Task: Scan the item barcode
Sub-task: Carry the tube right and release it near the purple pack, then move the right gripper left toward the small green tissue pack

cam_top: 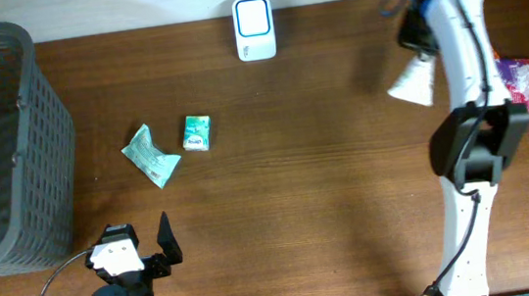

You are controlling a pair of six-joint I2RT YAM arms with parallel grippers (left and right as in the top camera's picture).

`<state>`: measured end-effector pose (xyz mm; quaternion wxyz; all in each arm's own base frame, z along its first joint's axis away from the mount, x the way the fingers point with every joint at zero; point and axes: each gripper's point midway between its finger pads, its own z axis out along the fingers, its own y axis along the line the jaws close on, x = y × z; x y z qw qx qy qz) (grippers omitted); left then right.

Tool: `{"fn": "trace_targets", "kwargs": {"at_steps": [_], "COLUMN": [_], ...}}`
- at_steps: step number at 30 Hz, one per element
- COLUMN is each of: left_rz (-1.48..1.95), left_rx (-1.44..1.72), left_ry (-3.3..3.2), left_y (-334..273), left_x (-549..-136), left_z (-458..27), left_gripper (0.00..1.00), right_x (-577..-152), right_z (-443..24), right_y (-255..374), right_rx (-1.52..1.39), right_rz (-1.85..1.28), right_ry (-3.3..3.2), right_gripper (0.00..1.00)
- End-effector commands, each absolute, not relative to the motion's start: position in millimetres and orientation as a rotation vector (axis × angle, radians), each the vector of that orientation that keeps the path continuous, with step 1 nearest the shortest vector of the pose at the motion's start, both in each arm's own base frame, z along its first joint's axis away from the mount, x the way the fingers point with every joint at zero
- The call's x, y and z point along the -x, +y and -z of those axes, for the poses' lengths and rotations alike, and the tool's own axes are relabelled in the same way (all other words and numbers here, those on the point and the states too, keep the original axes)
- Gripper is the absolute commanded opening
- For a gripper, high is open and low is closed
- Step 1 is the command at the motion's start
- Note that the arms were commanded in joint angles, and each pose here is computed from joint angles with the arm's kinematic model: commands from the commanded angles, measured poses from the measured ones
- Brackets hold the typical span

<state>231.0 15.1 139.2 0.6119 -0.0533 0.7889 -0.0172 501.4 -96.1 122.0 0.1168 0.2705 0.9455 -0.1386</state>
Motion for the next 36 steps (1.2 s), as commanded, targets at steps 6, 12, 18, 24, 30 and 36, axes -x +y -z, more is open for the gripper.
{"fn": "trace_targets", "kwargs": {"at_steps": [6,12,18,24,30,36], "left_rz": [0.038,0.038,0.038,0.038,0.038,0.038], "left_rx": [0.14,0.14,0.14,0.14,0.14,0.14], "left_ry": [1.823,1.823,1.823,1.823,1.823,1.823], "left_y": [17.0,17.0,17.0,17.0,17.0,17.0], "left_x": [-230.5,-230.5,-230.5,-230.5,-230.5,-230.5], "left_z": [-137.7,-137.7,-137.7,-137.7,-137.7,-137.7], "left_gripper": [0.99,0.99,0.99,0.99,0.99,0.99], "right_x": [-447.1,-441.9,-464.4,-474.3,-490.6,-495.3], "right_z": [-122.1,-114.0,-124.9,-141.5,-140.1,-117.7], "right_y": [-162.0,-132.4,0.4,118.7,210.5,298.4], "right_rx": [-0.886,-0.857,-0.408,-0.058,0.033,0.015], "right_rz": [0.567,0.313,-0.632,-0.921,-0.868,-0.854], "right_ry": [2.881,2.994,3.047,2.963,2.879,2.826], "right_gripper": [0.95,0.99,0.99,0.99,0.99,0.99]}}
